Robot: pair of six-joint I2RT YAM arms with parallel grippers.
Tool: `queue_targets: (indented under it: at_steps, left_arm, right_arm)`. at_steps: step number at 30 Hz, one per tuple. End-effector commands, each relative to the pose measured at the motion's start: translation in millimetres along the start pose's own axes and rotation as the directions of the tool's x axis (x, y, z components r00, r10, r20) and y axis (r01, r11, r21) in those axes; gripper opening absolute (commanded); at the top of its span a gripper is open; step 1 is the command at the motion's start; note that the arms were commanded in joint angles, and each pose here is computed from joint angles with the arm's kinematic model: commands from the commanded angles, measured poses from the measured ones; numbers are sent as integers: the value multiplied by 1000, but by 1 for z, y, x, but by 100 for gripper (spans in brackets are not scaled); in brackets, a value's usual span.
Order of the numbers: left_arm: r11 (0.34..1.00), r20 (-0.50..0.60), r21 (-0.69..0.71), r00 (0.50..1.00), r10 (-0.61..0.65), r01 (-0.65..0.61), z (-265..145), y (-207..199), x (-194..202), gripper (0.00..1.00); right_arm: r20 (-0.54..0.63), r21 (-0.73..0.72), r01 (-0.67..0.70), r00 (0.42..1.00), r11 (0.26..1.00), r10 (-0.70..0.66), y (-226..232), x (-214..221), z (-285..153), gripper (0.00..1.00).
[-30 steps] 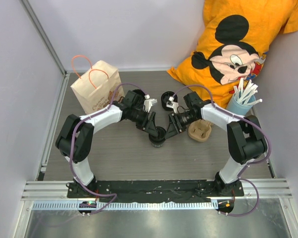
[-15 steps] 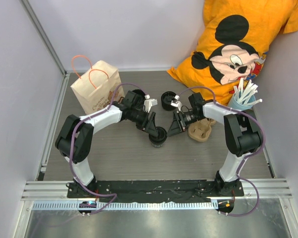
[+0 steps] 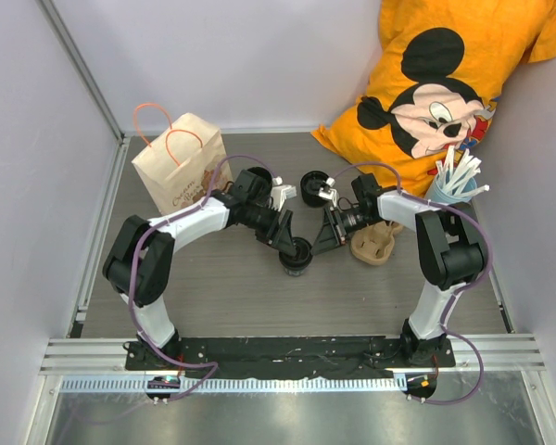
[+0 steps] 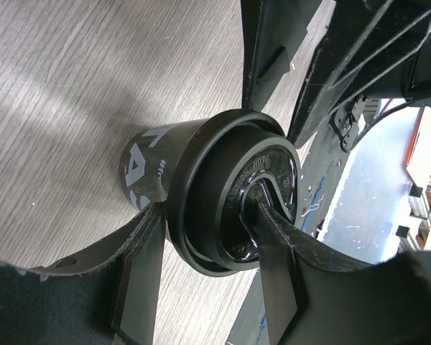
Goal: Pack the takeout coffee
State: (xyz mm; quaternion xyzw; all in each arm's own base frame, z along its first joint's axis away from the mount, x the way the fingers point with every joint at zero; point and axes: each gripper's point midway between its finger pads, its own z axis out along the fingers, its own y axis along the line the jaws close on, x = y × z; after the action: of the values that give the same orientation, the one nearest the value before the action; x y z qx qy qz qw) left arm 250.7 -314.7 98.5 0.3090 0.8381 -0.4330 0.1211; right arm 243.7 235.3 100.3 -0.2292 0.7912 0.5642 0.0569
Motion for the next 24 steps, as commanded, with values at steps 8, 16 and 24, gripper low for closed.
queue_targets:
  at_steps: [8,16,24]
  left_arm:
    - [976,-114,-212,993,31,-55,13,49,36,17]
    - [961,-170,-252,983,70,-112,18,53,45,12]
    - [953,-201,-277,977,63,-119,21,58,53,2]
  right_arm:
    - [26,-32,45,999,998,-44,-2,-12,5,30]
    - [7,-63,35,999,997,-35,0,-8,12,10]
    - [7,-11,18,1000,1000,-18,-13,-5,17,1]
